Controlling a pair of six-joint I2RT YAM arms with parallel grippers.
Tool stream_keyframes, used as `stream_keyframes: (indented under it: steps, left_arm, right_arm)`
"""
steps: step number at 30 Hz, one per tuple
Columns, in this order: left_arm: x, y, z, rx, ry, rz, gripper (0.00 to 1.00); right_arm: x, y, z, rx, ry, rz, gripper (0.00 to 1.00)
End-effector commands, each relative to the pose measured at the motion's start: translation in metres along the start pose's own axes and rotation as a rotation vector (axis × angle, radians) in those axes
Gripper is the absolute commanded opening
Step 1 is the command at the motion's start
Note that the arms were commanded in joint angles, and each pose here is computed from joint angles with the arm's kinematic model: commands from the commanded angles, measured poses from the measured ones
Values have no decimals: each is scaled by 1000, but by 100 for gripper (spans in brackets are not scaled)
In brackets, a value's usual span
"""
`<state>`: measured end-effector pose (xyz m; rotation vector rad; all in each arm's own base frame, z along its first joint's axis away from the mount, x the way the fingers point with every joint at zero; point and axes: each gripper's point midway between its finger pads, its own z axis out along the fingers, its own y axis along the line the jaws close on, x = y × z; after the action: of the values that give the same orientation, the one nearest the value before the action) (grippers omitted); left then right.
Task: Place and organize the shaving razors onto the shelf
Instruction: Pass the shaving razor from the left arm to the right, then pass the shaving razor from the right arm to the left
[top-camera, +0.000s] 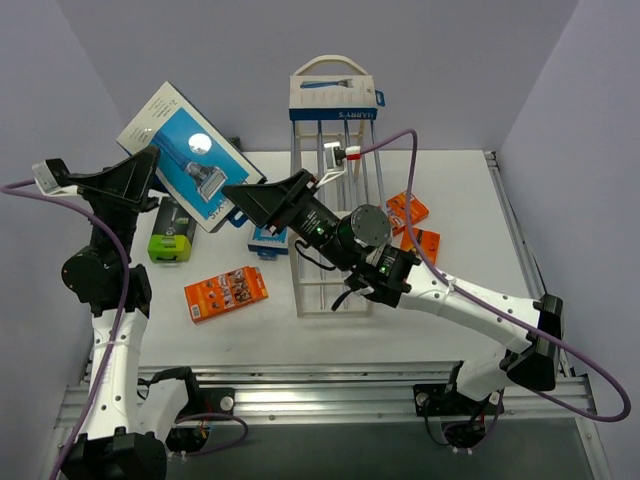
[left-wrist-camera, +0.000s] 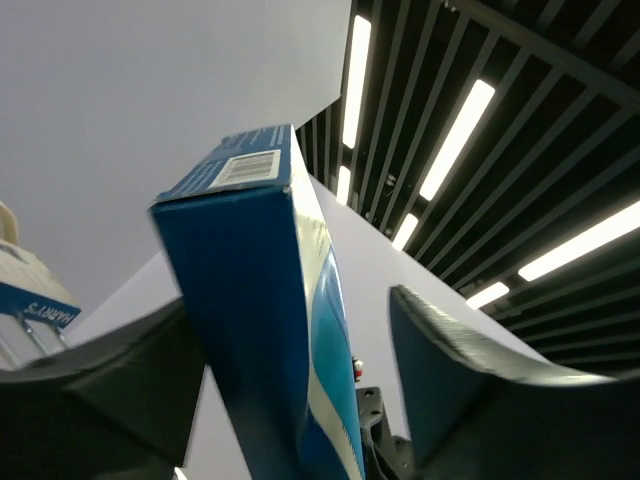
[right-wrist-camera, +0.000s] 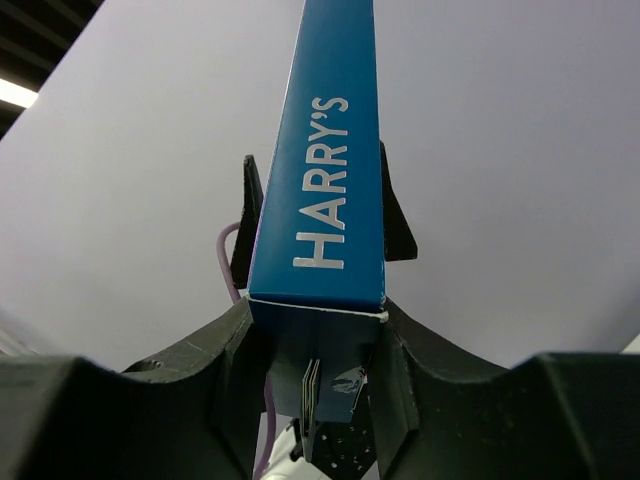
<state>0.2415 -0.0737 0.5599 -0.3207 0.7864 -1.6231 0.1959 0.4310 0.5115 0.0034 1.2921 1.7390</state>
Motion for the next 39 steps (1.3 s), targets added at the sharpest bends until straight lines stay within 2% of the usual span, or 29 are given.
stream_keyframes:
  steps: [1,2,5,13,22,26,34,39]
  left_arm:
    - [14,-18,-9,66,55,50,83]
    - [14,-16,-11,61,54,49,89]
    - [14,-13,-13,54,52,48,92]
    - [16,-6,-14,25,67,48,93]
    - [22,10,-17,-81,112,83,93]
    - [29,16,-15,-158,184,188,93]
    - [38,1,-12,-113,282,426,97]
    - [43,1,-3,-86,363,439,96]
  right_arm:
    - [-42,40,-7,-71,-121,-35,0]
    - [-51,43,-11,-62,-145,-48,0]
    - [-61,38,-18,-23,-155,-86,0]
    - [-80,48,-27,2,-176,-169,0]
    - [-96,52,-40,43,-185,-271,0]
    - [-102,56,-51,68,-163,-319,0]
    - [-121,74,-73,55,-105,-422,0]
    - [-119,71,-76,57,-41,-451,0]
